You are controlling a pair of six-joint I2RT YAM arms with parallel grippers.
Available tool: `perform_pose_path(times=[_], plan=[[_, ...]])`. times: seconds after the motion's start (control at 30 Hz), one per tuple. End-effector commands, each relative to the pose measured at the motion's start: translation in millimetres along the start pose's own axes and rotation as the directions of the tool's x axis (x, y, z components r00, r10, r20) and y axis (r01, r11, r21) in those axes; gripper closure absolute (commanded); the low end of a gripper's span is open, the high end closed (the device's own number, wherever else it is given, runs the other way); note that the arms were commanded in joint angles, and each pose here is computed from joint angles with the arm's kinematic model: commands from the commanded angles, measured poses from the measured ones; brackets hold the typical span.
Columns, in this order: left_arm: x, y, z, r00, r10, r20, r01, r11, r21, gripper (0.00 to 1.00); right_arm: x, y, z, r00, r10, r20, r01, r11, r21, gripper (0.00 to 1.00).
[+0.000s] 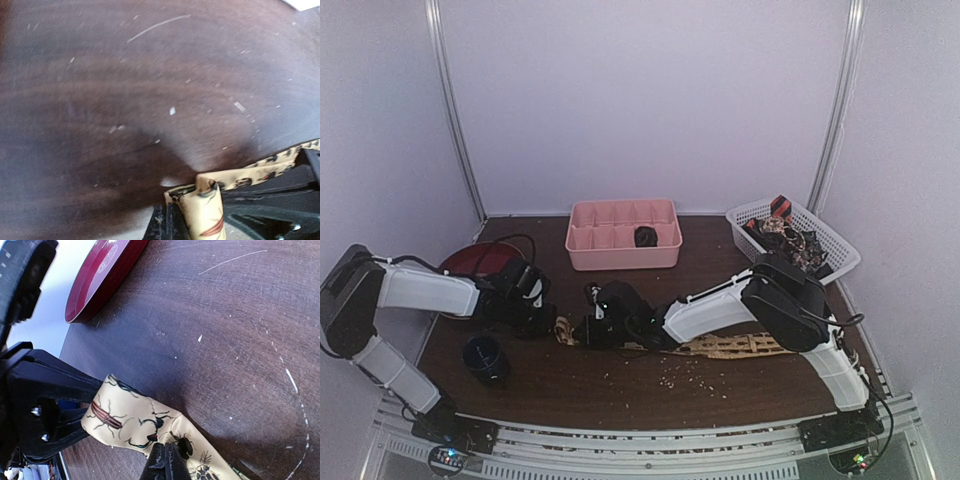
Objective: Roll the ties
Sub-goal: Roll the tie at the center of the board.
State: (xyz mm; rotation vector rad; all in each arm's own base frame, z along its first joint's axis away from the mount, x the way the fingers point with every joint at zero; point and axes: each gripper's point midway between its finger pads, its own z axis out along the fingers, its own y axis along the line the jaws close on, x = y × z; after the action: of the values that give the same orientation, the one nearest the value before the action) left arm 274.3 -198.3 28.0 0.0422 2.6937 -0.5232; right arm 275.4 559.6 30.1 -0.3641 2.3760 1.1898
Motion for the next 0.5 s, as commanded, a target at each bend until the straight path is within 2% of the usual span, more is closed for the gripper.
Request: perform_pose_path(times=[0.0,0.2,0.47], plan=[[-18.9,-22.6,-6.3,0.996,0.049,0.079,-0.056,0.994,0.089,1.0,7.0,-6.2,-2.3,1.0,0.021,-0.019,-0.021,1.0,0.006,1.0],[-16.6,-44.0,-8.8,0.994,0.071,0.089,-0.087,0.977,0.197,1.0,5.4,-1.7,-4.5,0.999,0.032,-0.016,-0.033,0.999,-0.012,1.0],[-12.4,-39.6,-6.7,0.993,0.08,0.081,-0.093,0.981,0.17,1.0,-6.8,0.1,-26.8,1.0,0.02,0.017,-0.02,0.999,0.043,1.0]])
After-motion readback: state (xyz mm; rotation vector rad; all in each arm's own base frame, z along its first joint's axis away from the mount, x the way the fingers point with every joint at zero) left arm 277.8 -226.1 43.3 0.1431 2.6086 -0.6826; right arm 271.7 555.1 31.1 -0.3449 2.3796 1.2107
